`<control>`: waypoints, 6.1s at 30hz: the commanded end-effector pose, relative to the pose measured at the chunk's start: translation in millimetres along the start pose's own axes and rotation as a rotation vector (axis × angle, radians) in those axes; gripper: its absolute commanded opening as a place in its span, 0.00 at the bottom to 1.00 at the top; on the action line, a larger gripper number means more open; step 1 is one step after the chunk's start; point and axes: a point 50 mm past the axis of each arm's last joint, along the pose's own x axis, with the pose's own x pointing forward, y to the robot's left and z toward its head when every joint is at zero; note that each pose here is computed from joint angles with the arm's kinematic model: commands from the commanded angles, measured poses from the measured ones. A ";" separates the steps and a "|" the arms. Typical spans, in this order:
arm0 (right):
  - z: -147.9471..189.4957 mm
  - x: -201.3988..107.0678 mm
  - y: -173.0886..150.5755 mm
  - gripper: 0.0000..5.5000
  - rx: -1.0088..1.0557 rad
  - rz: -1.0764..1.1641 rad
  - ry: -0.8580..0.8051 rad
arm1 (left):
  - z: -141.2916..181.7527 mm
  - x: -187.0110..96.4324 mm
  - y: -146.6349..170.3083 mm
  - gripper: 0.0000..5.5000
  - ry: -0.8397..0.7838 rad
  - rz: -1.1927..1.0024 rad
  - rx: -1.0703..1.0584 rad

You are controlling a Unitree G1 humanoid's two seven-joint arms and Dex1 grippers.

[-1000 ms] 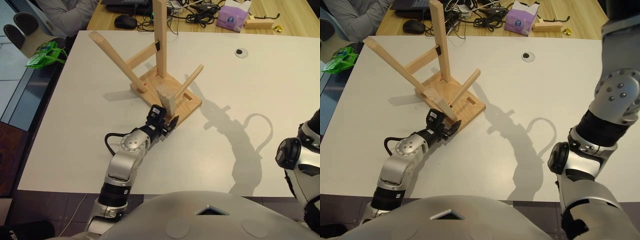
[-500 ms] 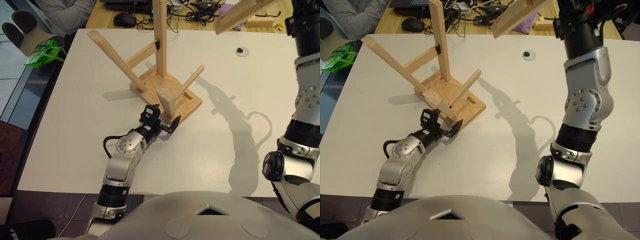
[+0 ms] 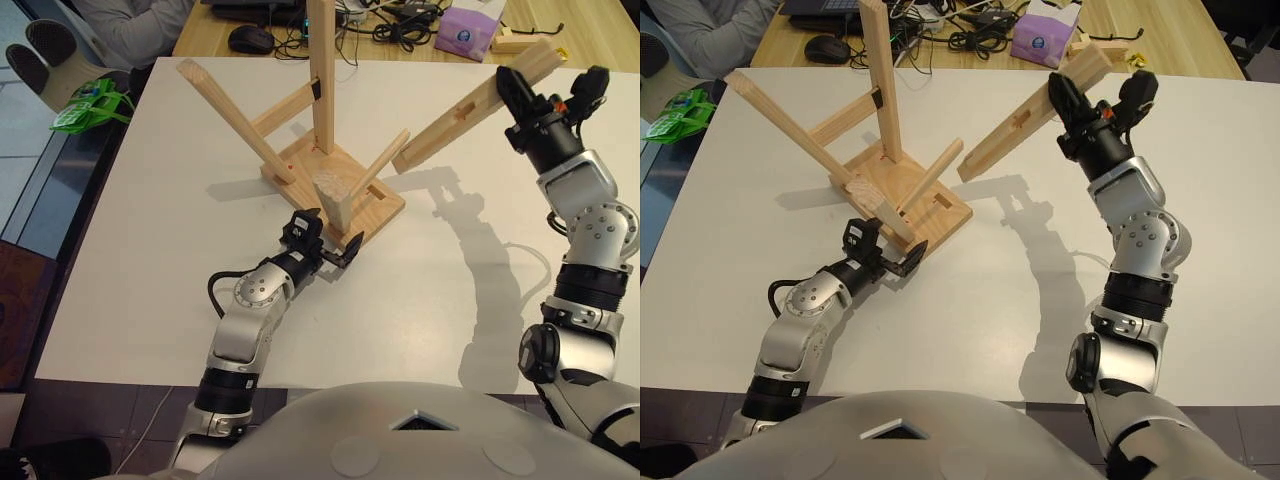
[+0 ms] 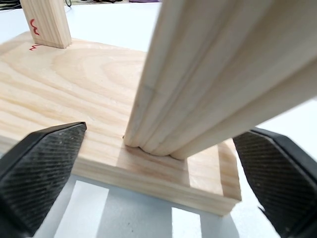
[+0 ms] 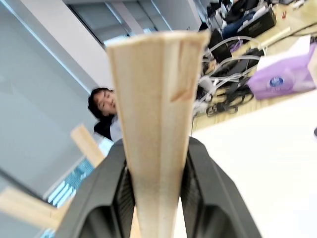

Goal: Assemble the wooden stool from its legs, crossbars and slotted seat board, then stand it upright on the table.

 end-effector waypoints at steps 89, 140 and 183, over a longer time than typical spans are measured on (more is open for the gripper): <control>-49.0 47.0 59.9 0.19 -0.426 0.470 0.328 | -2.2 21.7 4.3 0.98 0.023 -0.015 0.015; 5.5 64.4 64.5 0.59 -0.337 0.356 -0.032 | -4.0 24.2 2.2 0.98 0.020 0.004 0.000; 13.7 76.3 149.3 0.00 -1.305 0.590 0.093 | -8.1 31.9 -7.7 0.98 0.003 0.037 -0.017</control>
